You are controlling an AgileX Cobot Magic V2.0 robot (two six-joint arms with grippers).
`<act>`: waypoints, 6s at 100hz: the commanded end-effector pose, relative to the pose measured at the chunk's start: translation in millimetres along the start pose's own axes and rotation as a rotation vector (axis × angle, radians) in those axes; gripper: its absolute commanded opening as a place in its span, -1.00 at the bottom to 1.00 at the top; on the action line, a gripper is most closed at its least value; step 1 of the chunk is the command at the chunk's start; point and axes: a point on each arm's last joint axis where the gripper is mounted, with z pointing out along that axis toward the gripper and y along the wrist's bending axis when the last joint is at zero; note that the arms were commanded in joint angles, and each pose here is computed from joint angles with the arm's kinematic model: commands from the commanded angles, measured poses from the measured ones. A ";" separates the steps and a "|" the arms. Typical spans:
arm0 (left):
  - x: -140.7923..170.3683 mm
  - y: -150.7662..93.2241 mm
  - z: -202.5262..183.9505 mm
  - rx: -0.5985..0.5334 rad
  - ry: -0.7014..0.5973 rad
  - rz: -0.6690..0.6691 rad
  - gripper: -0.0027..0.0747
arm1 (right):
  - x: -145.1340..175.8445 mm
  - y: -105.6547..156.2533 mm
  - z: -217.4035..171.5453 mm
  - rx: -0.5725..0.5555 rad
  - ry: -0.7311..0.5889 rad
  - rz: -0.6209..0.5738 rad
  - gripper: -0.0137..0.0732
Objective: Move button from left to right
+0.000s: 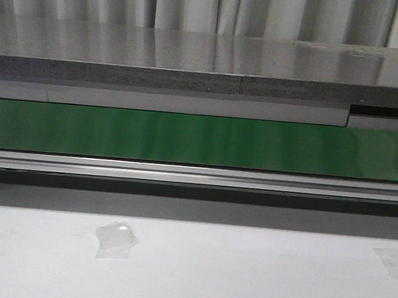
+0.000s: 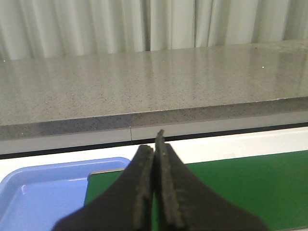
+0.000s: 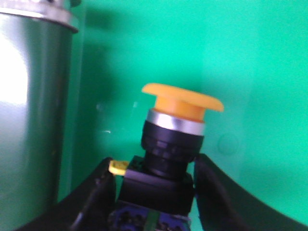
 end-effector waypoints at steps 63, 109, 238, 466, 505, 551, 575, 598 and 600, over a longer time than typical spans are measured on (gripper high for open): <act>-14.8 2.7 -1.0 -0.030 -0.085 -0.014 -0.98 | -16.4 -11.9 -42.3 0.083 -0.135 -0.004 0.35; -14.8 2.7 -1.0 -0.030 -0.085 -0.014 -0.98 | -50.3 14.1 -126.1 0.042 -0.515 0.146 0.35; -14.8 2.7 -1.0 -0.030 -0.085 -0.014 -0.98 | 111.2 145.5 -252.7 -0.047 -1.016 0.079 0.35; -14.8 2.7 -1.0 -0.030 -0.085 -0.014 -0.98 | 210.4 165.5 -271.8 -0.116 -1.128 0.058 -0.84; -14.8 2.7 -1.0 -0.030 -0.085 -0.014 -0.98 | 236.9 169.7 -229.8 -0.106 -1.307 0.167 -0.84; -14.8 2.7 -1.0 -0.030 -0.085 -0.014 -0.98 | 270.8 182.7 -170.7 -0.112 -1.293 0.172 -0.84; -14.7 2.6 -1.0 -0.029 -0.084 -0.014 -0.98 | 271.2 183.0 -169.1 -0.115 -1.269 0.171 -0.84; -14.7 2.6 -1.0 -0.029 -0.084 -0.014 -0.98 | 271.2 183.0 -169.1 -0.115 -1.269 0.171 -0.84; -14.7 2.6 -1.0 -0.029 -0.084 -0.014 -0.98 | 271.2 183.0 -169.1 -0.115 -1.269 0.171 -0.84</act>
